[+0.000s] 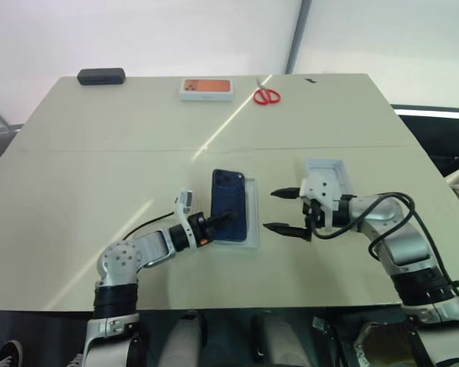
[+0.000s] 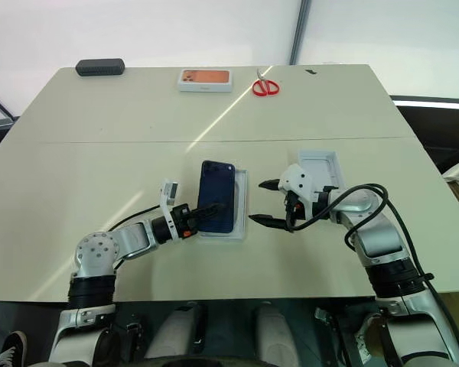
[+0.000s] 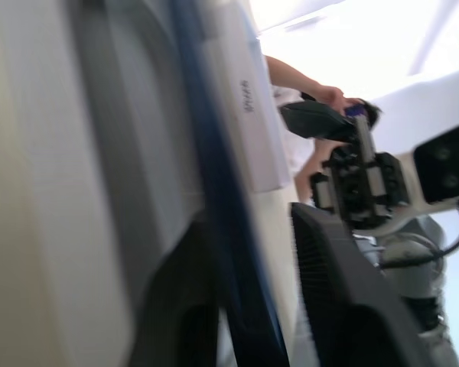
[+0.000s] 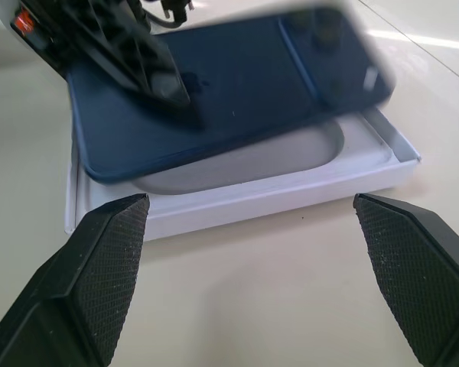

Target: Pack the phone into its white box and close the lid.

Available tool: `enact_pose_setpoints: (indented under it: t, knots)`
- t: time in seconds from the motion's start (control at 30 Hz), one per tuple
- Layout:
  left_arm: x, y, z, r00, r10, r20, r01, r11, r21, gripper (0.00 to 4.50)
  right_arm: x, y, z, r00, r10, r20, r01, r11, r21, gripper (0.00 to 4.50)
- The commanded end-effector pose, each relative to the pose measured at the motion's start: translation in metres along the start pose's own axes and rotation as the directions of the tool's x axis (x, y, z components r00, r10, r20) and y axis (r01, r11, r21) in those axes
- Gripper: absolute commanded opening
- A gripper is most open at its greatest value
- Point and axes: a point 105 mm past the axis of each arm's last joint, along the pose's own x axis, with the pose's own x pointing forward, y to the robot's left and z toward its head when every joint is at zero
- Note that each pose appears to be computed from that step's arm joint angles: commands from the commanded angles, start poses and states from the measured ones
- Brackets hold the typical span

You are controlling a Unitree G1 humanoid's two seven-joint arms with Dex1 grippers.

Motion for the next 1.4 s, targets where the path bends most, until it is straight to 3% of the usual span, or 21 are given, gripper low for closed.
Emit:
enact_pose_setpoints:
  t: [0.03, 0.1, 0.4, 0.83, 0.93, 1.17, 1.4]
  knots:
    - [-0.004, -0.004, 0.002, 1.0, 0.007, -0.014, -0.007, 0.999, 0.038, 3.22, 0.003, 0.0, 0.012, 1.0, 0.003, 0.031, -0.002, 0.999, -0.048, 4.5]
    - [-0.006, -0.005, 0.001, 0.999, 0.013, -0.035, -0.011, 0.998, 0.063, 4.14, 0.004, 0.0, 0.013, 0.999, 0.005, 0.033, -0.003, 0.999, -0.049, 4.5]
    - [-0.016, -0.008, 0.005, 0.993, 0.082, -0.09, -0.058, 0.969, 0.239, 4.14, 0.013, 0.0, 0.016, 0.999, 0.021, 0.041, -0.018, 0.997, -0.07, 4.5]
    - [0.002, -0.021, 0.013, 0.99, 0.064, -0.127, -0.019, 0.945, 0.327, 4.14, 0.021, -0.002, 0.019, 0.998, 0.016, 0.063, -0.011, 0.996, -0.09, 4.5]
    - [0.003, -0.025, 0.008, 0.979, 0.073, -0.19, 0.004, 0.927, 0.376, 4.14, 0.021, -0.007, 0.02, 0.998, -0.006, 0.067, 0.012, 0.996, -0.093, 4.5]
    - [-0.004, -0.025, -0.004, 0.949, 0.117, -0.292, 0.025, 0.897, 0.442, 4.14, 0.022, -0.013, 0.021, 0.997, -0.032, 0.077, 0.04, 0.994, -0.102, 4.5]
    - [-0.011, -0.027, 0.004, 0.95, 0.126, -0.287, 0.018, 0.892, 0.452, 4.14, 0.028, -0.013, 0.03, 0.991, -0.04, 0.127, 0.052, 0.994, -0.092, 4.5]
